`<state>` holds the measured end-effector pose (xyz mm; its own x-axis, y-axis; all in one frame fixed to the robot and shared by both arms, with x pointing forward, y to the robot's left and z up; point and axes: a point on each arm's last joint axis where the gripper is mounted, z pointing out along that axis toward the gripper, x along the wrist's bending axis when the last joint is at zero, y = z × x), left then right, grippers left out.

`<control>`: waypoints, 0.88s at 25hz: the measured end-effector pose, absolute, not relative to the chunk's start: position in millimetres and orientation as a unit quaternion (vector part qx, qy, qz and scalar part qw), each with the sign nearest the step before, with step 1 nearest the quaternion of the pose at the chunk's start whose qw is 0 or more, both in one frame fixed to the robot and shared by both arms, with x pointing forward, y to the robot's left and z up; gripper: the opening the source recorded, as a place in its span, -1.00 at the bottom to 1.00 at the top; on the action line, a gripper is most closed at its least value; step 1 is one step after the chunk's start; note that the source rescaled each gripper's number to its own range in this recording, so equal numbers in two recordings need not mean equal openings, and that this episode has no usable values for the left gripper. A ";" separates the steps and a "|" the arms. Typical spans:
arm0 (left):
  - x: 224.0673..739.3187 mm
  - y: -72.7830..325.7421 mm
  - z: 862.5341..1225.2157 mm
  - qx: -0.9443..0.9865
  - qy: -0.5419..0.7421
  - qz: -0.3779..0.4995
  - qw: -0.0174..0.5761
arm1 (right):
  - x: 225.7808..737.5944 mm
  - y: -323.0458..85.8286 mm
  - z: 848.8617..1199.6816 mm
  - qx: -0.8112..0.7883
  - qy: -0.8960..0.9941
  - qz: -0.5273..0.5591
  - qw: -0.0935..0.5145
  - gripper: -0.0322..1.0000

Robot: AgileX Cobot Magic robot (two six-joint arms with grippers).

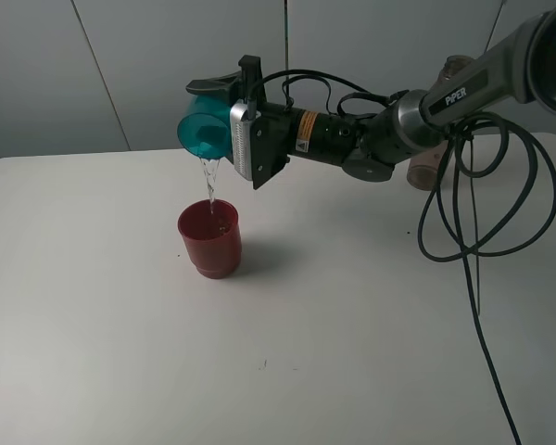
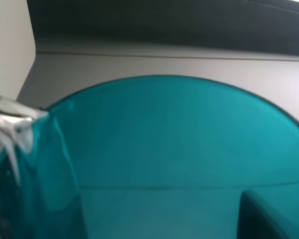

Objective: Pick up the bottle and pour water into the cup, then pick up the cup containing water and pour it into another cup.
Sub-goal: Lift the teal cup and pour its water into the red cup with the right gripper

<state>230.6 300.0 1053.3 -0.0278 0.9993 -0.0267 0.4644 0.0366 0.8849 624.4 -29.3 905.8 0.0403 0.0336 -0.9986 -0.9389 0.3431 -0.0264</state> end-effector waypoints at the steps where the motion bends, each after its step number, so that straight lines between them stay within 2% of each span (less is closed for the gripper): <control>1: 230.6 300.0 1053.3 0.592 0.618 0.363 0.369 | 624.4 -29.3 905.8 -0.407 0.558 0.403 0.600 -0.87; 22: 230.6 300.0 1053.3 0.593 0.617 0.363 0.368 | 618.8 -27.4 908.6 -0.459 0.503 0.383 0.624 -0.87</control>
<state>230.6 300.0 1053.3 -0.0261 0.9994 -0.0235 0.4645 0.0329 0.8849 618.8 -27.4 908.6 0.1995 0.0170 -0.9798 -0.9401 0.2854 -0.1864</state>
